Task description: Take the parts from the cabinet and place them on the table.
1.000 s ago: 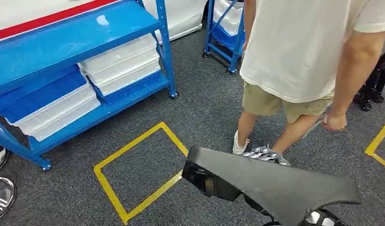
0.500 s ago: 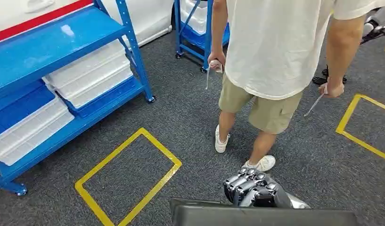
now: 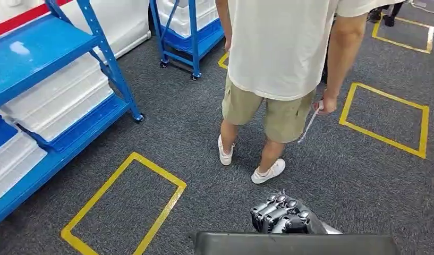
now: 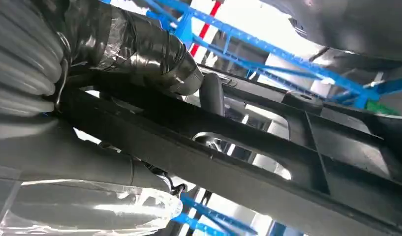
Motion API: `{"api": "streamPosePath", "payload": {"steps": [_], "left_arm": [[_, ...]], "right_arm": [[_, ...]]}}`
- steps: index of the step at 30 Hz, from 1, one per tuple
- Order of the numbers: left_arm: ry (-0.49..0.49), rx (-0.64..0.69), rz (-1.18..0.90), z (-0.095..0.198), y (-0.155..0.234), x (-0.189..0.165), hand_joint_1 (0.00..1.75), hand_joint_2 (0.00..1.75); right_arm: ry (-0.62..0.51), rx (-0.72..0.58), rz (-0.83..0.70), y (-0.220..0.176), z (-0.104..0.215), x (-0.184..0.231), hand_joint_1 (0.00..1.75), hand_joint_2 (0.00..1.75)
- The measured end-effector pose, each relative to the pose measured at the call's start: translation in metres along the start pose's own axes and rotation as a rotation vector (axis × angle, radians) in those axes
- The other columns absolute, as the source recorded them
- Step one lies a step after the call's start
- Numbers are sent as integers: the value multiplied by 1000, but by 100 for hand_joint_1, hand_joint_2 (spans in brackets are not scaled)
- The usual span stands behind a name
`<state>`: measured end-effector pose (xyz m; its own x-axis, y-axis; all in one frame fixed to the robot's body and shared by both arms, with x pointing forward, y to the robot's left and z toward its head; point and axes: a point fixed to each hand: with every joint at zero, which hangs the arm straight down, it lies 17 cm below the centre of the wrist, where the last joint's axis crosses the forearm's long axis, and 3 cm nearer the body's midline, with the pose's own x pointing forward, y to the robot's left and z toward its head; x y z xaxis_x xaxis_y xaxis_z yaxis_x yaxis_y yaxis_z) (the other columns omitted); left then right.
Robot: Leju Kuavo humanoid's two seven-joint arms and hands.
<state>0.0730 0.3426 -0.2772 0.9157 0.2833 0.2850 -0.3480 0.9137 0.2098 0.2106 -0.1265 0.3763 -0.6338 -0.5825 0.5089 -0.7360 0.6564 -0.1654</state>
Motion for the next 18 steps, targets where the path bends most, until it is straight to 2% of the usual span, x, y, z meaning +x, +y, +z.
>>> {"api": "streamPosePath", "payload": {"steps": [18], "left_arm": [[-13, -20, 41, 2, -7, 2, 0, 0]], "right_arm": [[46, -42, 31, -16, 4, -8, 166, 175]]}}
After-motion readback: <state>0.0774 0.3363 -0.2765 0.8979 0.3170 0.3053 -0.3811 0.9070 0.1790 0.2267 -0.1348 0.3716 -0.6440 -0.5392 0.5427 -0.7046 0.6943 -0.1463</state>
